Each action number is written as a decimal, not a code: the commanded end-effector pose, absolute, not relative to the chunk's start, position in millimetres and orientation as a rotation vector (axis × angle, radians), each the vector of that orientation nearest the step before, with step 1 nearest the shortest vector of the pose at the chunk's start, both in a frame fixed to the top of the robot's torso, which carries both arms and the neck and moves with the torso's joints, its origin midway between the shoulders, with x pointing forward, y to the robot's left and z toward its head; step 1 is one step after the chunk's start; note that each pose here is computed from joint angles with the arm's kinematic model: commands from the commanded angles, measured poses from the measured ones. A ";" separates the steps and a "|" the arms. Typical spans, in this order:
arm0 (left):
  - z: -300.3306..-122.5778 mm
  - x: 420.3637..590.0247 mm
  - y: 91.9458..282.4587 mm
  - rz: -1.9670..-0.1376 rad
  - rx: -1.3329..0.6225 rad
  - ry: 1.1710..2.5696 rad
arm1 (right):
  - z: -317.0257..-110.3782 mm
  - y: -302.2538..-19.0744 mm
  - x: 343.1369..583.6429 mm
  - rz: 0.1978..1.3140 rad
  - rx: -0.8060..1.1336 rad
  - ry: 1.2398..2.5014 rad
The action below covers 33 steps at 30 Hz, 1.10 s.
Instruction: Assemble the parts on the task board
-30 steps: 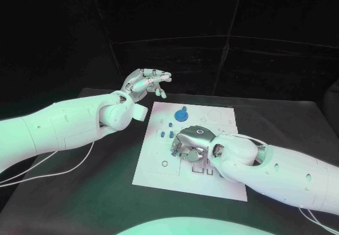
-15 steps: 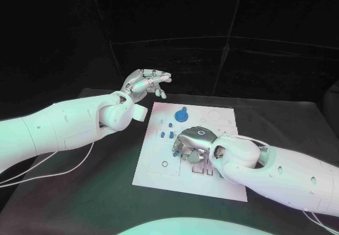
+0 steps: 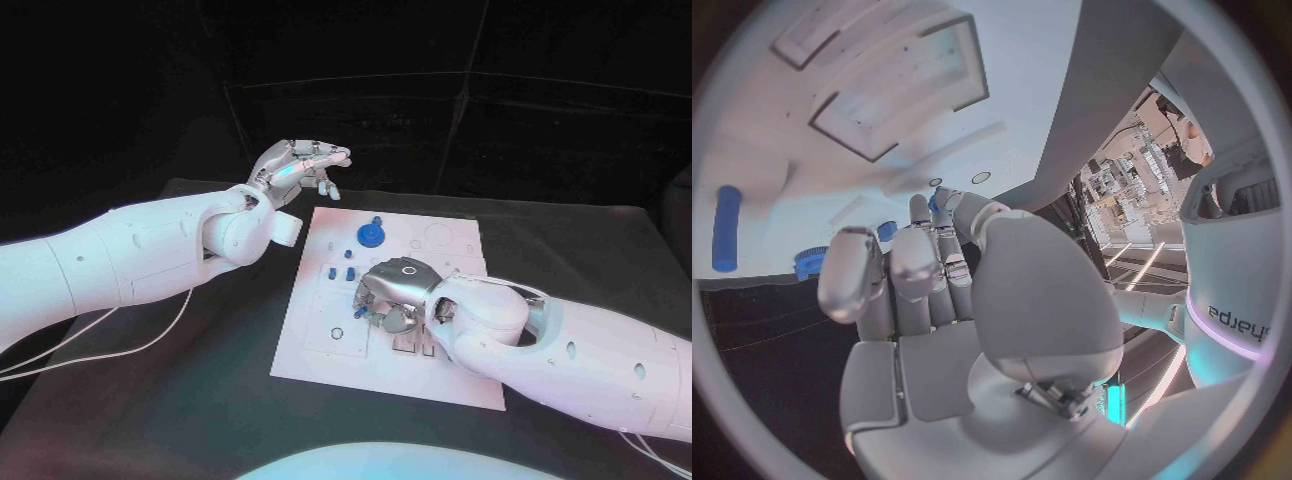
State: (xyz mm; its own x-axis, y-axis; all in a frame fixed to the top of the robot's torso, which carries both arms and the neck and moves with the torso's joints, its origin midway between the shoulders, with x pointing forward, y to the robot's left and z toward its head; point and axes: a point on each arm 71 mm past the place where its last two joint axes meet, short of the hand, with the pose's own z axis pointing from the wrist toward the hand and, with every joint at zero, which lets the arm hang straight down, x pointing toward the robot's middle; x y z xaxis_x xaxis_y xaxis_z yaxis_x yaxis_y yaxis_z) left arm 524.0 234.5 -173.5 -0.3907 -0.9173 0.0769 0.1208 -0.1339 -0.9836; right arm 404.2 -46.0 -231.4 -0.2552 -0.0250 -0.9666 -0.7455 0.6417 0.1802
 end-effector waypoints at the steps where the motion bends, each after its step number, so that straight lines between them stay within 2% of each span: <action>1: -171.9 524.1 233.5 -1.659 -0.963 1.323 | -231.8 -45.7 404.9 0.747 -0.647 1.716; 33: -172.0 523.9 234.7 -1.654 -0.966 1.323 | -233.0 -36.4 403.0 0.736 -0.669 1.741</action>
